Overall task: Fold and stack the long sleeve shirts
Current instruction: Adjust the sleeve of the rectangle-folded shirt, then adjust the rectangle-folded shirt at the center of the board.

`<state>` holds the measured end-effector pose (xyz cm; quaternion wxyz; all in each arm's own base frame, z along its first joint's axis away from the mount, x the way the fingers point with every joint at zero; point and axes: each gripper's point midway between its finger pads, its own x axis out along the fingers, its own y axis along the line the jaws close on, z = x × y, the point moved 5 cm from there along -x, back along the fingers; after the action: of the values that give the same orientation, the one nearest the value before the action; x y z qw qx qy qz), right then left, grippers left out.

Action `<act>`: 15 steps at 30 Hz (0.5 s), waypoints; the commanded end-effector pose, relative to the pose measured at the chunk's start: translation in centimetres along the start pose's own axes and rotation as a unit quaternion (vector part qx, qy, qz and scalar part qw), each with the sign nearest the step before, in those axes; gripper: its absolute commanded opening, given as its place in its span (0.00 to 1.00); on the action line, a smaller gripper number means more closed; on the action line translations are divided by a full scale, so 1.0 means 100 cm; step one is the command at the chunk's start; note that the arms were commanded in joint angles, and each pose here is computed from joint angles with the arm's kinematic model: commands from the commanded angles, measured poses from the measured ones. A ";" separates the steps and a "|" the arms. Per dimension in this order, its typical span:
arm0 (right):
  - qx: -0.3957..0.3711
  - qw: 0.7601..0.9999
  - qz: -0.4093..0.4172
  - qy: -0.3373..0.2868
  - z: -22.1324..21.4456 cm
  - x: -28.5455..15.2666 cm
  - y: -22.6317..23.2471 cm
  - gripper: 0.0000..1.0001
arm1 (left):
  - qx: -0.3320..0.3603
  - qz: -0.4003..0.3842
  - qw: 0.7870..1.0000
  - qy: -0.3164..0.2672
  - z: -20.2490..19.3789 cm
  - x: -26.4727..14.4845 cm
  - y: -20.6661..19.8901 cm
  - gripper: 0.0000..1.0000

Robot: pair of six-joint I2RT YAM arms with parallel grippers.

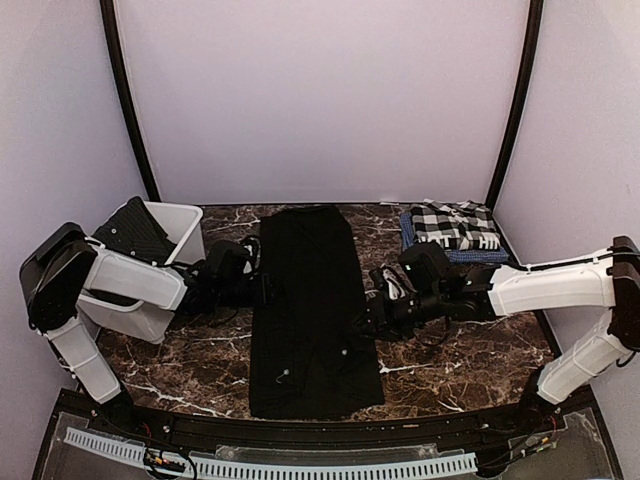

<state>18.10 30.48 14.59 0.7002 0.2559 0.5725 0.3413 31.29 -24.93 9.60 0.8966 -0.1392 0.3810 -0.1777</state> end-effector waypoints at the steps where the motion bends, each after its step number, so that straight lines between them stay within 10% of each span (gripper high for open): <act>1: -0.067 0.998 0.002 0.010 -0.011 -0.004 0.007 0.36 | -0.012 0.005 1.000 0.014 -0.003 -0.022 0.003 0.47; 15: -0.275 0.944 -0.089 -0.158 0.115 -0.014 0.043 0.43 | -0.106 -0.091 0.988 0.066 0.031 -0.020 -0.008 0.49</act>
<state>23.49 30.87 18.68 0.8112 0.1037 0.4489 0.3601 30.94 -23.99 13.29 0.8645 -0.2118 0.4089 -0.2015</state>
